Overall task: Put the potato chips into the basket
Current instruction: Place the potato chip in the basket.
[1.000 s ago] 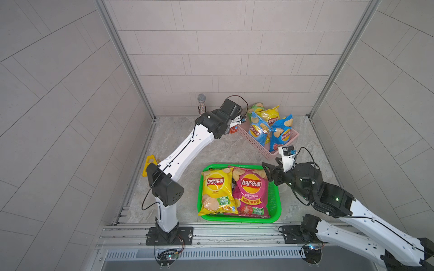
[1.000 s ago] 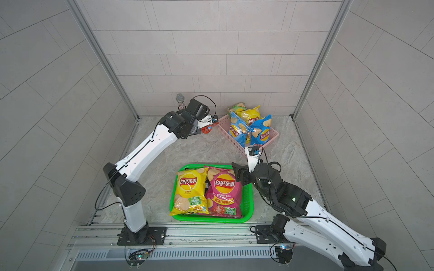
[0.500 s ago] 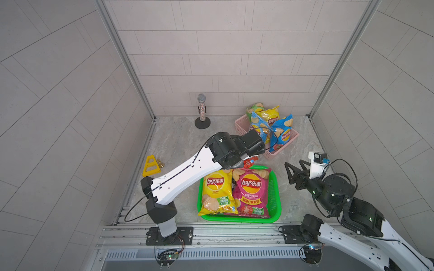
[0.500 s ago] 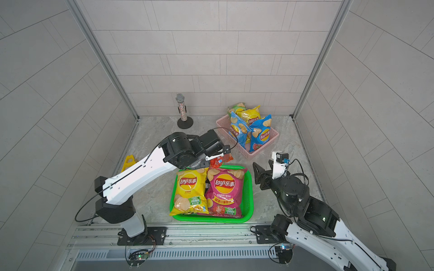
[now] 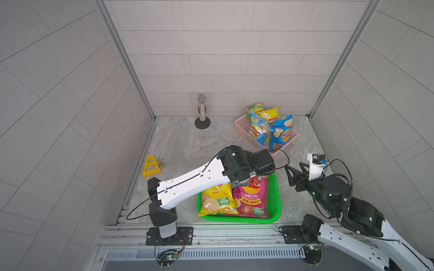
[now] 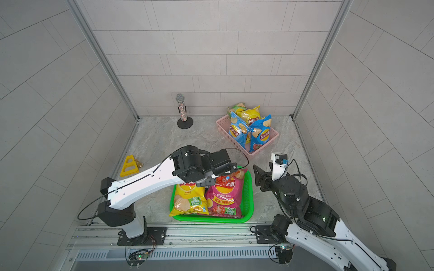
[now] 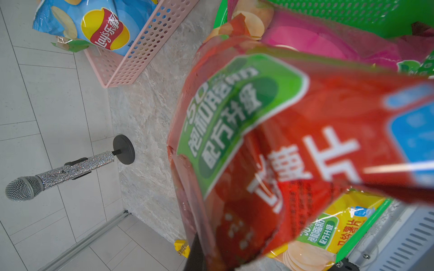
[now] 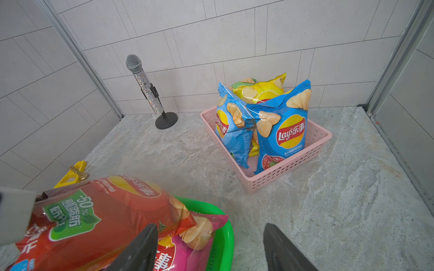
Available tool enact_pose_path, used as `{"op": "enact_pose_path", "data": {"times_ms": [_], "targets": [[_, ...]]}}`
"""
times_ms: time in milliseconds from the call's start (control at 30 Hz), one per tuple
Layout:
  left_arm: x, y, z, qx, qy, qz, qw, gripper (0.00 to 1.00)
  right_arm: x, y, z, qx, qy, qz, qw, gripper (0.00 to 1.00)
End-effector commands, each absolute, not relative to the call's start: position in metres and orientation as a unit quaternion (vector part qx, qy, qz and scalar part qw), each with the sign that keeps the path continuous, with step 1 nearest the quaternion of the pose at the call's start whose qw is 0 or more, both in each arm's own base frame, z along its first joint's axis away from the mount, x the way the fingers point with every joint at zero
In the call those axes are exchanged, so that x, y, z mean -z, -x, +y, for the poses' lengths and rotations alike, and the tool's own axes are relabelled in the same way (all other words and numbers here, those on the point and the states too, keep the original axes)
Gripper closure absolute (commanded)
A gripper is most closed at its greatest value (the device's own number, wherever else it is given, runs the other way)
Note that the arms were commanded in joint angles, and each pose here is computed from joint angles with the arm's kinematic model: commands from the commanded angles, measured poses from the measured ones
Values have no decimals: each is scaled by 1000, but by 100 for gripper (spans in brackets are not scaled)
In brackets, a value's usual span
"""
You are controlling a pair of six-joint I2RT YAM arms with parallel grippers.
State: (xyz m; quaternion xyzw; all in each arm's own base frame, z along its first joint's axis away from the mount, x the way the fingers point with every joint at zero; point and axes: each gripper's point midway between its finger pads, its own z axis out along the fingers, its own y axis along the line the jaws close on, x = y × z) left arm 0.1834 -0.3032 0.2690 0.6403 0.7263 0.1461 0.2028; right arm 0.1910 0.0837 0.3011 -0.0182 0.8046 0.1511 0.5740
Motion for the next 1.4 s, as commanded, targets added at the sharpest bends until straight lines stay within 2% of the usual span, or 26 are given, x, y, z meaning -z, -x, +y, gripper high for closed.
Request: {"op": "enact_pose_path", "data": {"times_ms": [0, 167, 500, 633, 733, 833, 900, 1100, 1200, 1367], "targets": [[-248, -177, -302, -172, -643, 728, 165, 100, -309, -191, 84, -157, 12, 803, 575, 25], [-230, -145, -308, -111, -668, 726, 121, 99, -307, -194, 88, -154, 16, 806, 571, 25], [-247, -114, -305, -29, -699, 705, 116, 53, -301, -196, 92, -155, 19, 808, 568, 25], [-257, -106, -303, -11, -709, 696, 110, 46, -299, -200, 107, -172, 30, 811, 558, 25], [-280, -104, -303, 9, -709, 692, 134, 38, -294, -204, 131, -198, 53, 820, 535, 25], [-308, -117, -298, 11, -693, 695, 191, 21, -288, -206, 160, -232, 80, 830, 501, 25], [-326, -131, -290, 15, -669, 706, 231, 2, -285, -207, 184, -262, 100, 835, 474, 26], [-337, -185, -252, 69, -559, 782, 267, 0, -270, -210, 236, -299, 143, 847, 415, 28], [-320, -221, -220, 66, -485, 827, 278, 0, -257, -219, 241, -252, 163, 865, 403, 28], [-280, -258, -166, 77, -378, 881, 272, 0, -238, -232, 239, -171, 193, 882, 394, 27]]}}
